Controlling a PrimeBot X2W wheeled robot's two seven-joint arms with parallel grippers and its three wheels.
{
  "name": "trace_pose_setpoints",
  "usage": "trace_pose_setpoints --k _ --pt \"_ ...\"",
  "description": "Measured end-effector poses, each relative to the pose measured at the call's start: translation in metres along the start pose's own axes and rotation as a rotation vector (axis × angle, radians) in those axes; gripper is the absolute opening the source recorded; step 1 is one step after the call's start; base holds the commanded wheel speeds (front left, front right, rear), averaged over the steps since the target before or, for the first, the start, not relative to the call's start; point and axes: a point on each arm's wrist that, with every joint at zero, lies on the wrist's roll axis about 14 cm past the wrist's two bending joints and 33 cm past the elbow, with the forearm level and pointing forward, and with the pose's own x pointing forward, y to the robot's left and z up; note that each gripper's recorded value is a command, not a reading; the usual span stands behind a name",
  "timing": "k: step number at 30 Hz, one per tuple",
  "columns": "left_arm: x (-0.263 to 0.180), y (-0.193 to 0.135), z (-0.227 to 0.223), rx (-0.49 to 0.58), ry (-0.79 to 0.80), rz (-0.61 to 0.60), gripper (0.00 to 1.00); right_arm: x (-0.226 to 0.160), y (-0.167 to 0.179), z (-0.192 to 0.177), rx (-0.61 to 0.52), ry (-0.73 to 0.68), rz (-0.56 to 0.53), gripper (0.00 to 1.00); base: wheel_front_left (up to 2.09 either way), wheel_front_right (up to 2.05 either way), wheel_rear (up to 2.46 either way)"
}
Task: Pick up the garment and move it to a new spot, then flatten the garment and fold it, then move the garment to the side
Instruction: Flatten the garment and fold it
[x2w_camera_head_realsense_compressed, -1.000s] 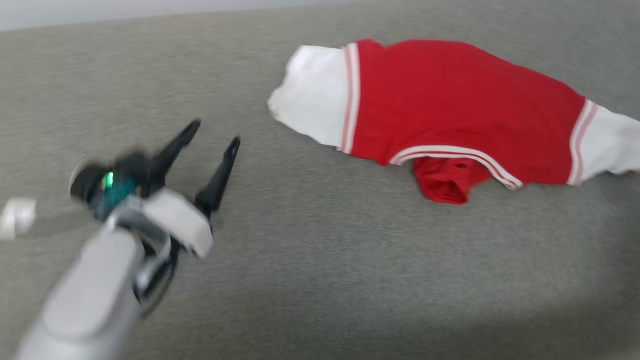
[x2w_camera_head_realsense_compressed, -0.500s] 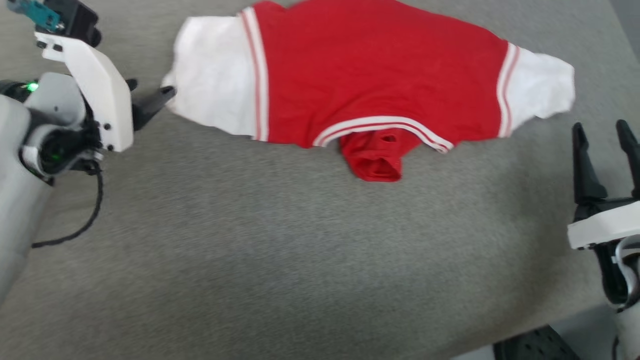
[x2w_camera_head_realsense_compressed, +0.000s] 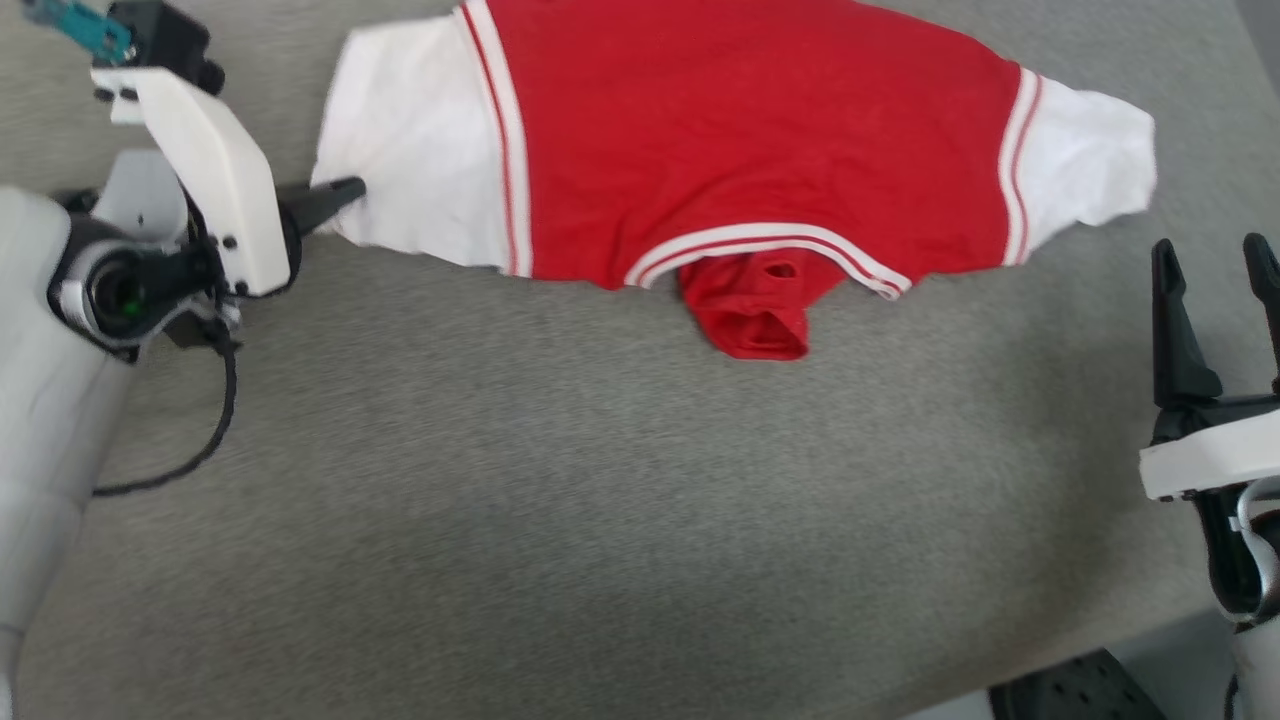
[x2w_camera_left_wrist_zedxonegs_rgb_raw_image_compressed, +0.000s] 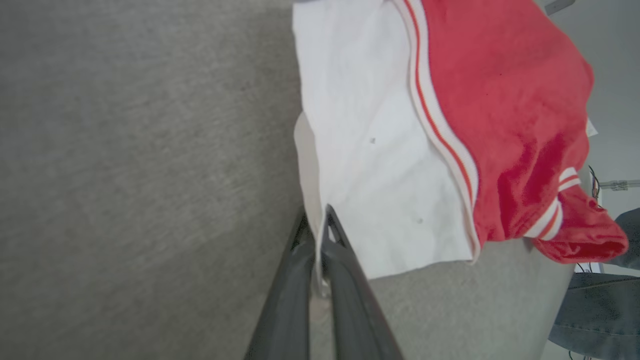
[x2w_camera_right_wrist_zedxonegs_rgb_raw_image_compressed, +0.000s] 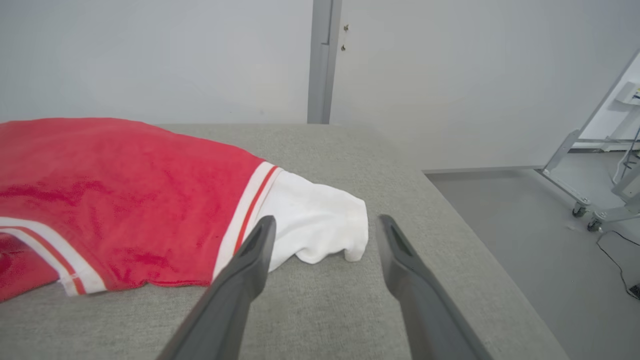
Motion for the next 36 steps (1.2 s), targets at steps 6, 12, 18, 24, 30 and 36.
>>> trace_pose_setpoints --k 6,12,18,24,30,36 --pt "-0.045 0.037 -0.019 -0.074 -0.089 0.095 0.00 0.011 0.021 0.015 -0.010 -0.030 0.070 1.00 0.00 0.00 0.00" --pt "-0.095 0.069 -0.054 -0.145 -0.151 0.202 0.00 0.014 0.043 0.031 -0.012 -0.053 0.140 1.00 0.00 0.00 0.00" --pt "-0.129 0.080 -0.059 -0.174 -0.263 0.265 0.07 0.016 0.063 0.044 -0.010 -0.070 0.196 1.00 0.00 0.00 0.00" --pt "-0.135 0.076 -0.052 -0.142 -0.375 0.281 1.00 0.011 0.066 0.044 -0.028 -0.046 0.218 1.00 0.00 0.00 0.00" --pt "-0.153 0.072 -0.044 -0.001 -0.592 0.333 1.00 0.002 0.071 0.027 -0.160 0.070 0.300 1.00 0.00 0.00 0.00" --pt "-0.151 0.057 -0.083 0.047 -0.696 0.386 1.00 0.004 0.080 0.011 -0.295 0.202 0.412 1.00 0.00 0.00 0.00"
